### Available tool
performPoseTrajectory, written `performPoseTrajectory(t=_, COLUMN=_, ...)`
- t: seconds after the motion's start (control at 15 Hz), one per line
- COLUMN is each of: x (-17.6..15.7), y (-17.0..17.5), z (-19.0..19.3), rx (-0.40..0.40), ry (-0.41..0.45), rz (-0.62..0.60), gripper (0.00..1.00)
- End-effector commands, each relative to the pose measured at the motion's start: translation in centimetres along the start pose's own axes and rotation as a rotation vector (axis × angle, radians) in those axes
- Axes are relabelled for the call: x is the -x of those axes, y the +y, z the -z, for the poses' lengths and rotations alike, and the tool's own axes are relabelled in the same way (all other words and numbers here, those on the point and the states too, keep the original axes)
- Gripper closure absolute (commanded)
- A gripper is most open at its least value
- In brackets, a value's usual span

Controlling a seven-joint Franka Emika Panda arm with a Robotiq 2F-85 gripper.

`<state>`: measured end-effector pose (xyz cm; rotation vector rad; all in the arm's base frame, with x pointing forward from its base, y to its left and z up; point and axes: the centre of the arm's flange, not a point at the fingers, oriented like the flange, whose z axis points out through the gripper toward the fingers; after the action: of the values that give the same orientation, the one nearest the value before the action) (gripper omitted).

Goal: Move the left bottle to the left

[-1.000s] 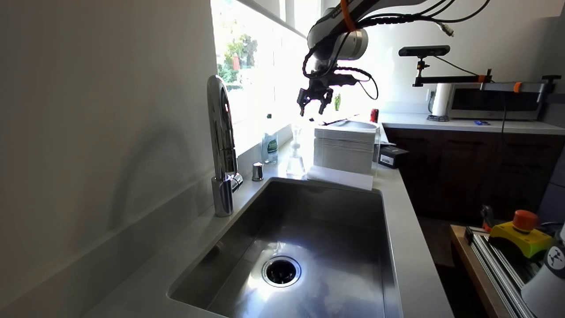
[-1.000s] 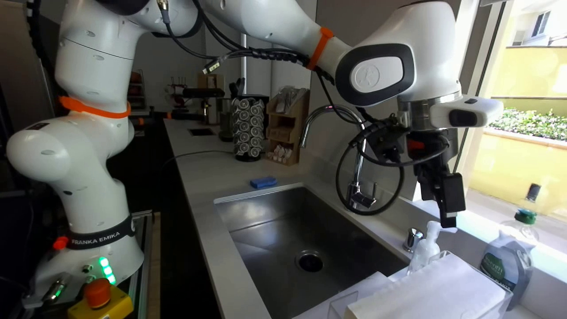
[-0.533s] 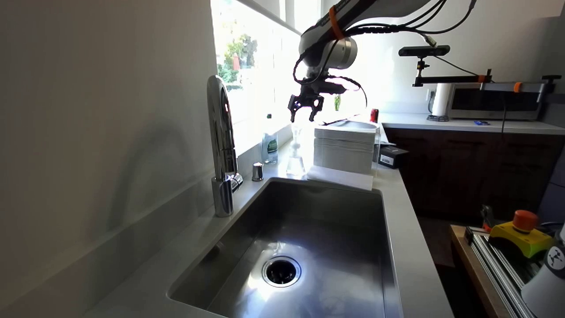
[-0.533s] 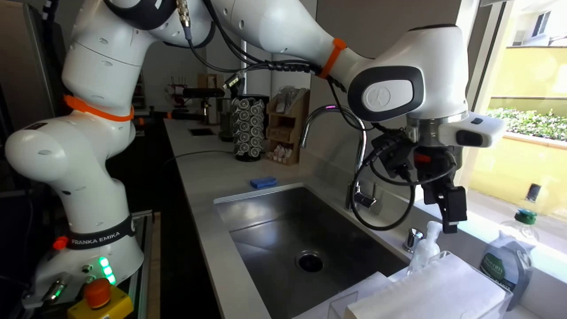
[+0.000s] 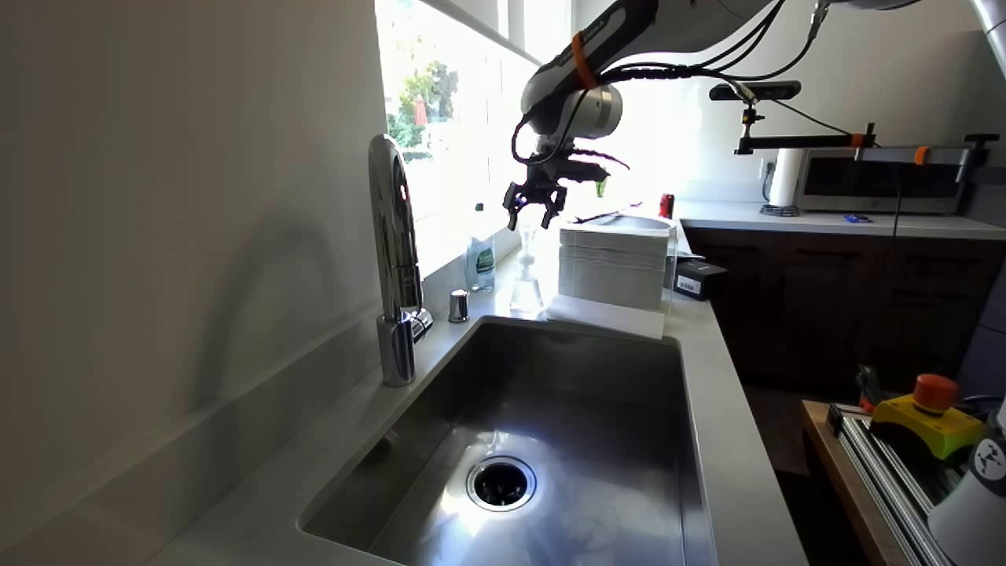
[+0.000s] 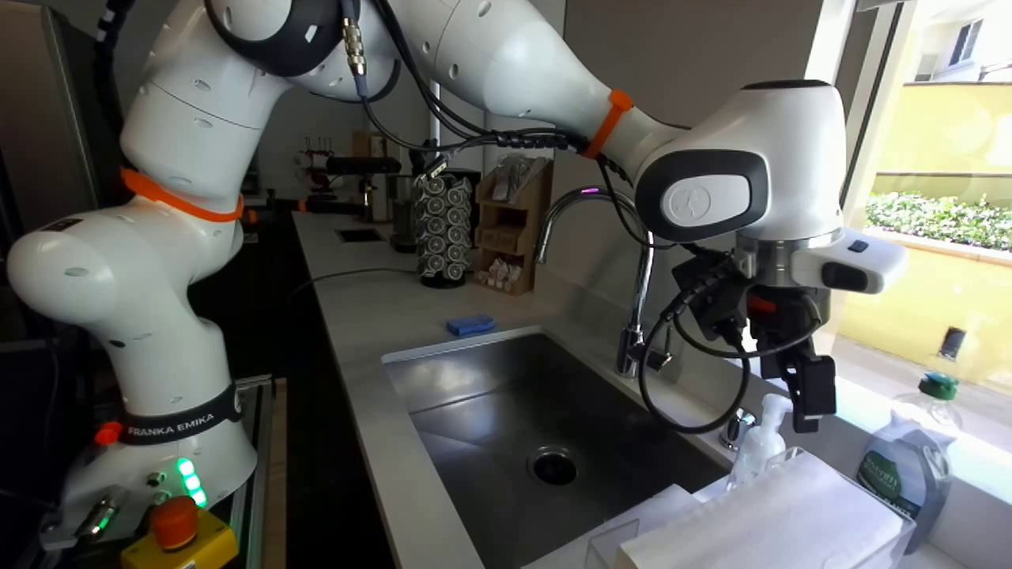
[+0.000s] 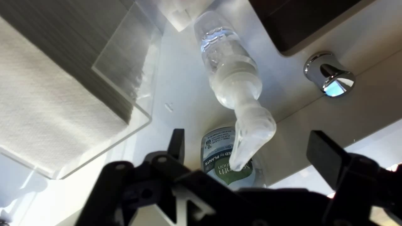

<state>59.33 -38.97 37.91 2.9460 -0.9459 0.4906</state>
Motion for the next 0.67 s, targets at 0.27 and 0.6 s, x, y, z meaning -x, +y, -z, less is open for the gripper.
performPoseTrajectory(t=0.27, x=-0.9, y=-0.9, z=-1.1, rx=-0.049, ry=-0.017, rz=-0.026, gripper=0.01)
performPoseTrajectory(t=0.6, x=-0.9, y=-1.3, z=-1.2, rx=-0.050, ry=-0.019, rz=-0.021, gripper=0.47)
